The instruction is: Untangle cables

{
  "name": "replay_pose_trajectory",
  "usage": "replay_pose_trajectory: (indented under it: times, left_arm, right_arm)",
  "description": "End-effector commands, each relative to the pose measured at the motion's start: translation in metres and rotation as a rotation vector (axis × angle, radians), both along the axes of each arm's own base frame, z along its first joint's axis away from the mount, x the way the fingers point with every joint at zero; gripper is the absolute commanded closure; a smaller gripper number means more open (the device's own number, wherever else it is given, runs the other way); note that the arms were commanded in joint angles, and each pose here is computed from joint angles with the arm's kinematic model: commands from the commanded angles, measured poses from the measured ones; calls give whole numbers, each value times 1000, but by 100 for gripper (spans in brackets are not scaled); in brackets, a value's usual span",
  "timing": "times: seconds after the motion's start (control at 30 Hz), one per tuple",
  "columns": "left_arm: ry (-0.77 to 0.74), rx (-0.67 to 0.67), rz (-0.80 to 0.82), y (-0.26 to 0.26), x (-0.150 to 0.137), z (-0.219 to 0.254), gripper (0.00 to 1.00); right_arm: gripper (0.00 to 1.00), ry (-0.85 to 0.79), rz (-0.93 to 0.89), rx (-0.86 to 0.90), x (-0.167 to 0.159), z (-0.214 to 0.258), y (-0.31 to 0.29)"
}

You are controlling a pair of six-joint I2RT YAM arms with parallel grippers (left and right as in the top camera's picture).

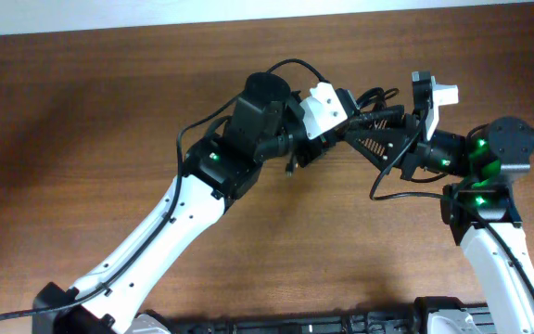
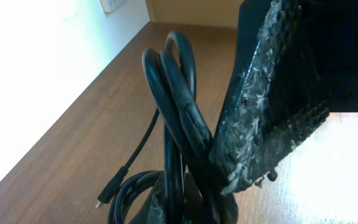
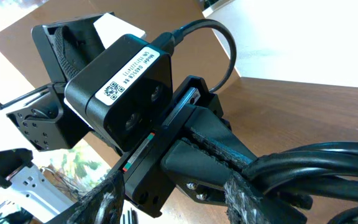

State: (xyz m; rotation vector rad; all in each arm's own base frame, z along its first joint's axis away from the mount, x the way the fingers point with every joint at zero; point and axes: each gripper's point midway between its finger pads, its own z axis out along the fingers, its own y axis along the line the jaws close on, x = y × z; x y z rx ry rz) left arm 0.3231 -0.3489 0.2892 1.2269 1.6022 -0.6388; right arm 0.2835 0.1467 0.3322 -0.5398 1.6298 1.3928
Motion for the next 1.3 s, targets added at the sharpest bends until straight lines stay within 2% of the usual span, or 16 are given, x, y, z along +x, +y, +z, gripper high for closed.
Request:
replay_pose_trajectory:
  times: [0.0,0.13,0.4,0.83,1.03,1.27]
  left_arm:
    - [-56,-55,-18,4,-11,34,100]
    - [-45,-62,24,13,-3,35,100]
    - [-52,-79,16,15,-6,43,100]
    - [-41,-71,11,11,-5,37,100]
    - [-64,-82,-32,-8,-21,41,100]
    - [-40,-54,-22,-14,-15,25,100]
  right_arm:
    - [48,-22,-48,0,8,4,-2]
    - [48,-23,-48,0,8,4,-2]
    - [48,53,-107,5,24,-11,-21]
    - [48,3,14,-11,5,-7,-10]
    - [48,4,27,-10,4,-7,-5]
    - [50,-6,56,-11,-1,-6,3]
